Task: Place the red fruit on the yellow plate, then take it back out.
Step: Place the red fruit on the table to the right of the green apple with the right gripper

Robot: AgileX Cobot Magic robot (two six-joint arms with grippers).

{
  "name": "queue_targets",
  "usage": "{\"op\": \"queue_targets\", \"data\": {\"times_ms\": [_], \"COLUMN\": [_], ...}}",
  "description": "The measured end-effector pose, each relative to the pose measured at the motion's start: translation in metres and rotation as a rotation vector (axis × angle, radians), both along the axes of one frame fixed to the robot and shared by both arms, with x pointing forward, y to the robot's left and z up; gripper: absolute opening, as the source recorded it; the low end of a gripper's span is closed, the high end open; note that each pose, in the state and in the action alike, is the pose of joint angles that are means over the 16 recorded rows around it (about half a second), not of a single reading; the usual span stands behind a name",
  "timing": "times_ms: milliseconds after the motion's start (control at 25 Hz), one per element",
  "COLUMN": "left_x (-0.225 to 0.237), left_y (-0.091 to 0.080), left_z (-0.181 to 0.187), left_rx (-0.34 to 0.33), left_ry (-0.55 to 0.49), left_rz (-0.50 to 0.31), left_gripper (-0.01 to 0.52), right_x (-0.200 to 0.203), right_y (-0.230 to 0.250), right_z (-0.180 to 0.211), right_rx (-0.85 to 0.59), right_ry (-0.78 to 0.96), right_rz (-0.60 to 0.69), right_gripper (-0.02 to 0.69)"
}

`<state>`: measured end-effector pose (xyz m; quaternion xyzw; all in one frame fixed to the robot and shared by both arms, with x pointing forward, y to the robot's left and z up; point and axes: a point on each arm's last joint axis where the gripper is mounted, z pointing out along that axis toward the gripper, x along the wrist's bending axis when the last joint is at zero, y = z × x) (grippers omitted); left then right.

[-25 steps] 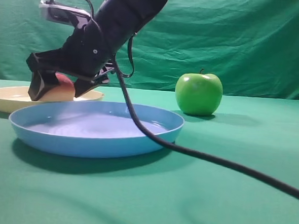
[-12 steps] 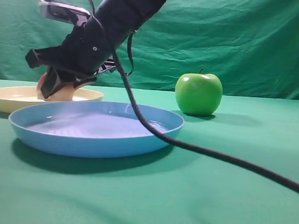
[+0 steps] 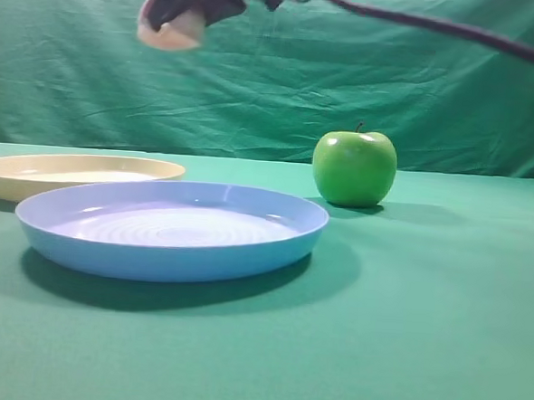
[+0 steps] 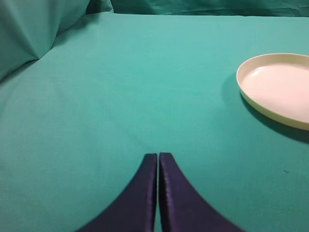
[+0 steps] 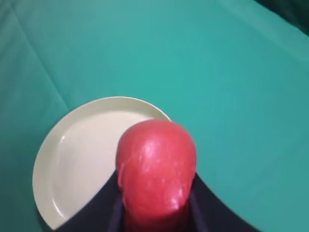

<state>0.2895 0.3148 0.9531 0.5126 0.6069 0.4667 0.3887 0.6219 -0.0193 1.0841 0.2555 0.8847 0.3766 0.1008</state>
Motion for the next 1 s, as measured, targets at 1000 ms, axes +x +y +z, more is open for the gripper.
{"op": "queue_targets", "data": {"times_ms": [1000], "left_x": [0.000], "left_y": [0.000], "left_z": [0.000], "left_rx": [0.000], "left_ry": [0.000], "left_rz": [0.000], "left_gripper": [0.000], "right_x": [-0.147], "right_y": [-0.175], "right_z": [-0.045], "right_rx": [-0.162], "right_ry": [0.117], "right_rz": [-0.488], "right_gripper": [0.186]}}
